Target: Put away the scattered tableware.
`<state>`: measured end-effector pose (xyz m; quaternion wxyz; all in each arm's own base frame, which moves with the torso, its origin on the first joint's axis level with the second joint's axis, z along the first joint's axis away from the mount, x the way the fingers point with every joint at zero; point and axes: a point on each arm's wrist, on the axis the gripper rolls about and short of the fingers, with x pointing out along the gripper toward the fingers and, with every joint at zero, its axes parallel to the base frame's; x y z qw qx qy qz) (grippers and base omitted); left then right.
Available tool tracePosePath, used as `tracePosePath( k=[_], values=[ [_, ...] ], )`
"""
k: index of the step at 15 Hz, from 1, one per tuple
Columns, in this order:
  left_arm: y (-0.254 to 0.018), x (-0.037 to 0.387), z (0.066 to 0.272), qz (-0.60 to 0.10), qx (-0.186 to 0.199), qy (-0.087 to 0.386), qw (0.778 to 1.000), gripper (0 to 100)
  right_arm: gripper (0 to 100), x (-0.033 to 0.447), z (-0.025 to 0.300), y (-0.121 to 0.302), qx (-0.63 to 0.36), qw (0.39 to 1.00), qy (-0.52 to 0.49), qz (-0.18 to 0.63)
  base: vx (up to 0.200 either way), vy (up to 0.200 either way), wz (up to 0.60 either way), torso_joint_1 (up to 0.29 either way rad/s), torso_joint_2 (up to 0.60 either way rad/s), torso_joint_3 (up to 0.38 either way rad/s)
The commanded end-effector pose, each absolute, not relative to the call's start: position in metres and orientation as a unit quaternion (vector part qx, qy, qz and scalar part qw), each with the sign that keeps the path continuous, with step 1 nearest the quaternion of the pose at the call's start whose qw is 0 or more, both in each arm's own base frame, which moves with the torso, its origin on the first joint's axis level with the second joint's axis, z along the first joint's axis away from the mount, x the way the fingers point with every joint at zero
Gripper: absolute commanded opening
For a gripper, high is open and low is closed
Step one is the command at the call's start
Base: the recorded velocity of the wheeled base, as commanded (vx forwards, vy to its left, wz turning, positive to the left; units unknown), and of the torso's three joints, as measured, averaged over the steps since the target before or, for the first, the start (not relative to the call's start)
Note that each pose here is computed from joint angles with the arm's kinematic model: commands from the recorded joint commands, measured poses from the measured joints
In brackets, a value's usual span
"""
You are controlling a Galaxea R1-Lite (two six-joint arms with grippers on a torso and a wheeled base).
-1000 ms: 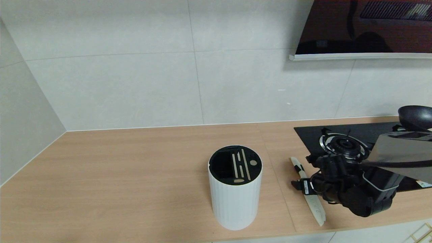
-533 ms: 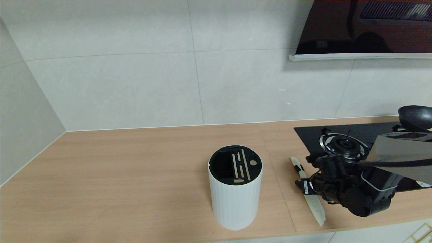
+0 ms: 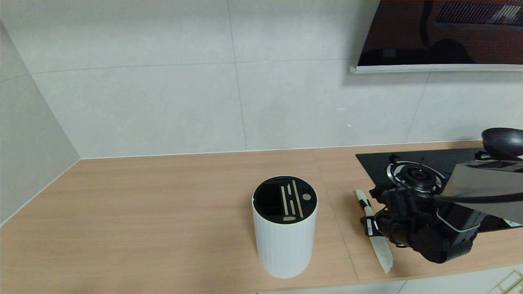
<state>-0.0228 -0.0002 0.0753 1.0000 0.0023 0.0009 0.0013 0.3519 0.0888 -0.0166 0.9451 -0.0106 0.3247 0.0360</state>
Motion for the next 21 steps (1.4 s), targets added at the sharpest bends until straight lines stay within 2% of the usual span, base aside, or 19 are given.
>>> tracePosePath(
  k=[1,4,13,19,20,21],
  values=[
    [0.000,-0.023,0.075,0.002,0.002,0.001,1.000,100,0,0.352,-0.014,0.089,-0.011,0.946,0.321,0.032,0.000,0.000,0.00,0.000,0.00,0.000],
    [0.000,-0.023,0.075,0.002,0.002,0.001,1.000,100,0,0.352,-0.006,0.089,-0.008,0.952,0.303,0.029,0.000,0.000,0.00,0.000,0.00,0.000],
    [0.000,-0.023,0.075,0.002,0.002,0.001,1.000,100,0,0.324,0.077,0.091,0.026,0.978,0.204,0.045,0.000,0.000,0.00,0.000,0.00,0.000],
    [0.000,-0.023,0.075,0.002,0.002,0.001,1.000,100,0,0.304,0.117,0.088,0.039,0.986,0.153,0.055,0.000,0.000,0.00,0.000,0.00,0.000],
    [0.000,-0.023,0.076,0.002,0.002,-0.002,1.000,100,0,0.300,0.125,0.091,0.041,0.987,0.142,0.060,0.000,0.000,0.00,0.000,0.00,0.000],
    [0.000,-0.026,0.086,0.001,-0.002,-0.024,1.000,100,0,0.295,0.135,0.090,0.044,0.989,0.128,0.063,0.000,0.000,0.00,0.000,0.00,0.000]
  ],
)
